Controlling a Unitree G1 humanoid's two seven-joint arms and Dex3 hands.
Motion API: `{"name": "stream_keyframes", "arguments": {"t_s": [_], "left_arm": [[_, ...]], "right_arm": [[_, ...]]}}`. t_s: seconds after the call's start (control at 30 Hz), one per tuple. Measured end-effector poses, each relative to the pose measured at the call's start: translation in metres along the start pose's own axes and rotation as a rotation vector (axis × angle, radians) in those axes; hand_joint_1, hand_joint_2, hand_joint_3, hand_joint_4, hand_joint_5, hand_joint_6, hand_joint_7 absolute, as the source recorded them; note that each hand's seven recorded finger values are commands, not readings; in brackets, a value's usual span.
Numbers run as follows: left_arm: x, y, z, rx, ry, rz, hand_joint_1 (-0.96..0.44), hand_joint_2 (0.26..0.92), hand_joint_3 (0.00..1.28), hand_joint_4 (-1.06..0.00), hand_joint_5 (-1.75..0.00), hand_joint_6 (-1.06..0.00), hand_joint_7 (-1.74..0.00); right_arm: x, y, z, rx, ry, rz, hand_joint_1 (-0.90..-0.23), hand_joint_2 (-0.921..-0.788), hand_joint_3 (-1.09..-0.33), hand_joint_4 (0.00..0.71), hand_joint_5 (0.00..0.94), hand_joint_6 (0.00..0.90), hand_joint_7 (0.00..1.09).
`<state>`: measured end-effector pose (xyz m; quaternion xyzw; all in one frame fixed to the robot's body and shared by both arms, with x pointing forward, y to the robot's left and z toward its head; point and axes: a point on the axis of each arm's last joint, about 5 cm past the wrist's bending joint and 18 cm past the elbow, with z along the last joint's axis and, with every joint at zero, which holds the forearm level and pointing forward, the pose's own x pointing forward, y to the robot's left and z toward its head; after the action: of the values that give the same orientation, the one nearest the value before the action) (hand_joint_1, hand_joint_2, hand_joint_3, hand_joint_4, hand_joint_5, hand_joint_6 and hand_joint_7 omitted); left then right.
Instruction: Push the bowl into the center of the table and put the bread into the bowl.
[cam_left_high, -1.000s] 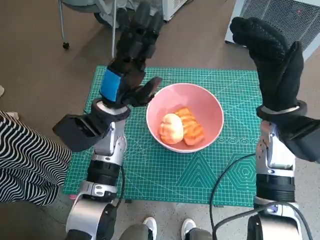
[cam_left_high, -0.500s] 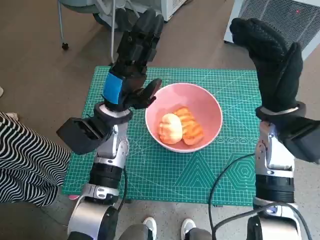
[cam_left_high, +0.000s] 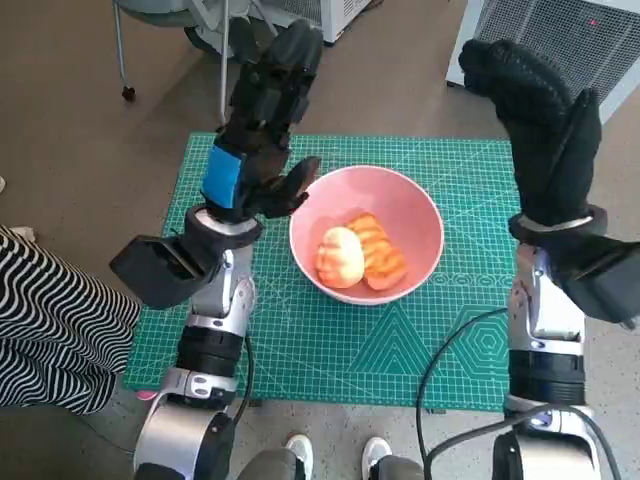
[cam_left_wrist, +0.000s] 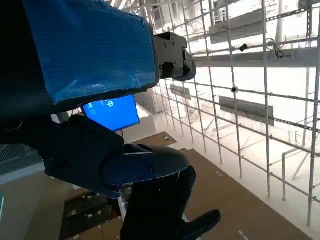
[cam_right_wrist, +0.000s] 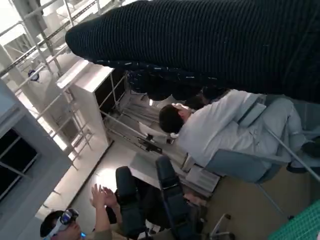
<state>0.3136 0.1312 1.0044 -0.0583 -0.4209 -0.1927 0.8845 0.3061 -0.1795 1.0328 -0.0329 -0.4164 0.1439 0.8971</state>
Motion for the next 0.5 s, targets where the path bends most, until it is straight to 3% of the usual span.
{"name": "stream_keyframes", "arguments": {"t_s": [0.5], "left_arm": [[-0.0058,0.006,-0.0035,-0.019,0.02,0.001,-0.7,0.921,0.4,-0.12,-0.03,0.0,-0.4]], "right_arm": [[-0.0051,0.0036,-0.0026,0.003,-0.001,-0.023,-0.715,-0.921,-0.717,0.15,0.0,0.051,0.45]]}}
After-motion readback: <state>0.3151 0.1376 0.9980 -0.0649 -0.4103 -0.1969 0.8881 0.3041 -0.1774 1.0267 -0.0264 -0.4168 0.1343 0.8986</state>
